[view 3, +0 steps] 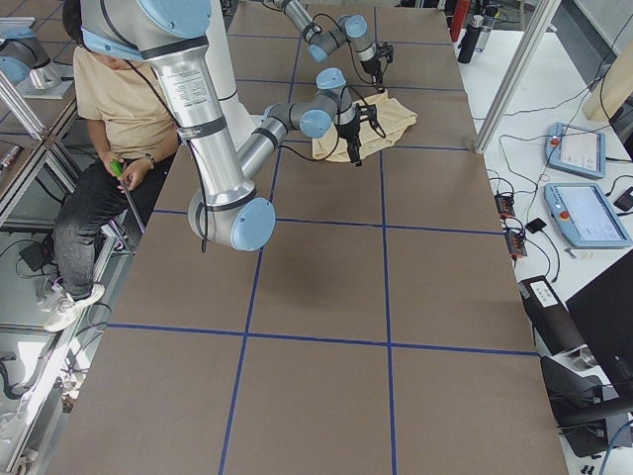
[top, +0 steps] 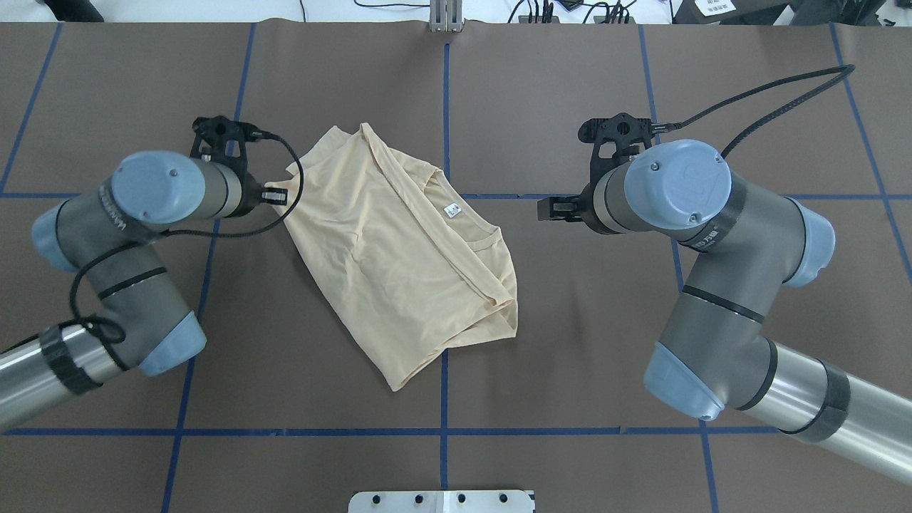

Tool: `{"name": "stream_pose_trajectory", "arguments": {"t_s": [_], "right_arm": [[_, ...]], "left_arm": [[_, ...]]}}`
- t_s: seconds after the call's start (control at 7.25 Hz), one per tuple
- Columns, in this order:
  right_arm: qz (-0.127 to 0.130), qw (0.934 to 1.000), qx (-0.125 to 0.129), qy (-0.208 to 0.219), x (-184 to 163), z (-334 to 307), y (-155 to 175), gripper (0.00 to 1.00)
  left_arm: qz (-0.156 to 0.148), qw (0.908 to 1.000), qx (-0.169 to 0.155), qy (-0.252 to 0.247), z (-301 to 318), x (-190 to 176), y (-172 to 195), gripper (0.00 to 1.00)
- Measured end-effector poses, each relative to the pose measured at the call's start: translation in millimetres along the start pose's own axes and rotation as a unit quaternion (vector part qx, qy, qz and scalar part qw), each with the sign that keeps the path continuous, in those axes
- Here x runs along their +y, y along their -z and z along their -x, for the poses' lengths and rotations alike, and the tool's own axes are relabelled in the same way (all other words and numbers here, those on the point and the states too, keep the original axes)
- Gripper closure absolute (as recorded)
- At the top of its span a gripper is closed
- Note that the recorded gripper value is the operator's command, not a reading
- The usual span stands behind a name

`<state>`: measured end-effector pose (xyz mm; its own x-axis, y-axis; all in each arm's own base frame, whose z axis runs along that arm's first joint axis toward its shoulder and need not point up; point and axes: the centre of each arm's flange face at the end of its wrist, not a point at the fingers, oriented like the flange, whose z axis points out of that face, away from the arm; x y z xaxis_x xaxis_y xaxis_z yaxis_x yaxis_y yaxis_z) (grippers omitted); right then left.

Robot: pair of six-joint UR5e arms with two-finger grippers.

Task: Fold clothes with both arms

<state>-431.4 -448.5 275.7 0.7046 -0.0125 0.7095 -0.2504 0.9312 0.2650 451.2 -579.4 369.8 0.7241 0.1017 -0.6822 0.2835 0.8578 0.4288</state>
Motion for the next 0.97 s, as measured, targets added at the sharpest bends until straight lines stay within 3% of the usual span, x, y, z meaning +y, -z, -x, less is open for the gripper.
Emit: {"name": "stream_pose_trajectory", "arguments": {"t_s": [0.28, 0.41, 0.55, 0.97], "right_arm": [[0.0, 1.0, -0.002, 0.001, 2, 2, 0, 0.0], [0.001, 1.0, -0.003, 0.003, 4, 4, 0, 0.0], [0.003, 1.0, -0.005, 0.003, 7, 8, 0, 0.0], [0.009, 0.9993, -0.021, -0.031, 24, 50, -1, 0.04]], "left_arm": [[-0.032, 0.9993, 0.017, 0.008, -29, -66, -30, 1.0], [-0.039, 0.9989, 0.022, 0.01, -39, -83, -33, 0.89], [-0.042, 0.9988, 0.023, 0.011, -43, -90, -34, 0.01], [-0.051, 0.9976, 0.046, -0.002, -15, -87, -34, 0.0]]}}
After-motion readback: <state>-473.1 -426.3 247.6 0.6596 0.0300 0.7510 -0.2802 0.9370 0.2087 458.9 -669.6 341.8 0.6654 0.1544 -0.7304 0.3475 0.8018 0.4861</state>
